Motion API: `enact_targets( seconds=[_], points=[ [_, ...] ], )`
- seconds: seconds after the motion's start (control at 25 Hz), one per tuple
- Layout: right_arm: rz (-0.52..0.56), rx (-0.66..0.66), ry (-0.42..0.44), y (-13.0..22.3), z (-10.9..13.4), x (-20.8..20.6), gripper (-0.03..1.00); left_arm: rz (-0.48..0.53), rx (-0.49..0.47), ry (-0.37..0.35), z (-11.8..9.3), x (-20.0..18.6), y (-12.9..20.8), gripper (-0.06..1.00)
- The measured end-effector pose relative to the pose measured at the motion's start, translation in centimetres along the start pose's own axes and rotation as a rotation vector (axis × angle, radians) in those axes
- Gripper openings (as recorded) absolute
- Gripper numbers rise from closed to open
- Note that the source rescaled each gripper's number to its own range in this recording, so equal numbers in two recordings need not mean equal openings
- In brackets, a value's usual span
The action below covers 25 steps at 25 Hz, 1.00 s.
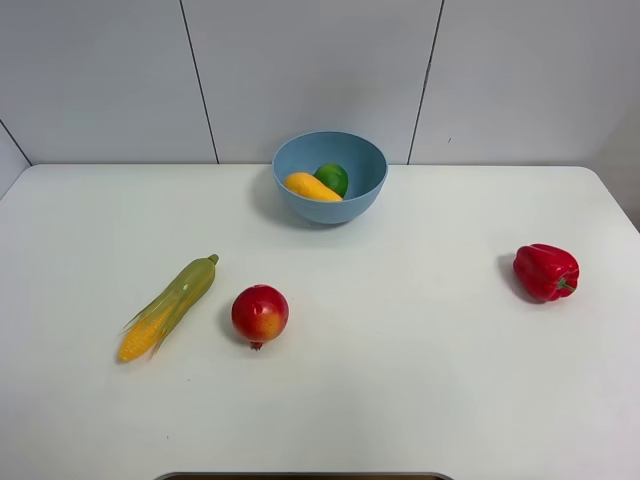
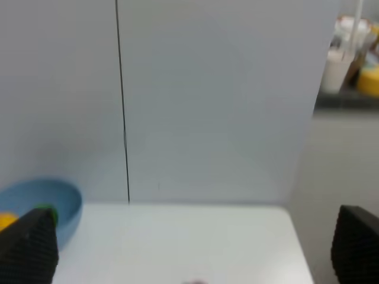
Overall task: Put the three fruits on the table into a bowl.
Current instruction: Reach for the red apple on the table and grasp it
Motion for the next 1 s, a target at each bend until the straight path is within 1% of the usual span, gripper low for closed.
enact_targets(
  seconds=[0.04,0.16,0.28,0.44,0.72,1.0],
  points=[
    [0.027,0.003,0.003,1.0,-0.1,0.4,0.84,0.0,0.0,0.0,0.0,0.0,0.0,1.0],
    [0.151,0.006,0.016,4.9,-0.3,2.8,0.84,0.0,0.0,0.0,0.0,0.0,0.0,1.0],
    [0.245,0.018,0.026,8.5,-0.5,4.7,0.84,0.0,0.0,0.0,0.0,0.0,0.0,1.0],
    [0.298,0.028,0.033,12.1,-0.8,6.0,0.84,0.0,0.0,0.0,0.0,0.0,0.0,1.0],
    [0.298,0.038,0.033,16.5,-1.1,6.5,0.84,0.0,0.0,0.0,0.0,0.0,0.0,1.0],
    [0.26,0.057,0.117,18.3,-1.3,6.2,0.84,0.0,0.0,0.0,0.0,0.0,0.0,1.0]
  ],
)
Point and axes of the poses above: a point on each arm's last joint axis where the gripper is mounted, x pointing out along that axis toward the gripper, z along the wrist's bending axis when the last joint is at zero, y = z × x, the point moved 4 cm from there along x, pointing out along that axis toward the gripper, and after that the axes turned 6 degrees about x, right-handed, at the moved point
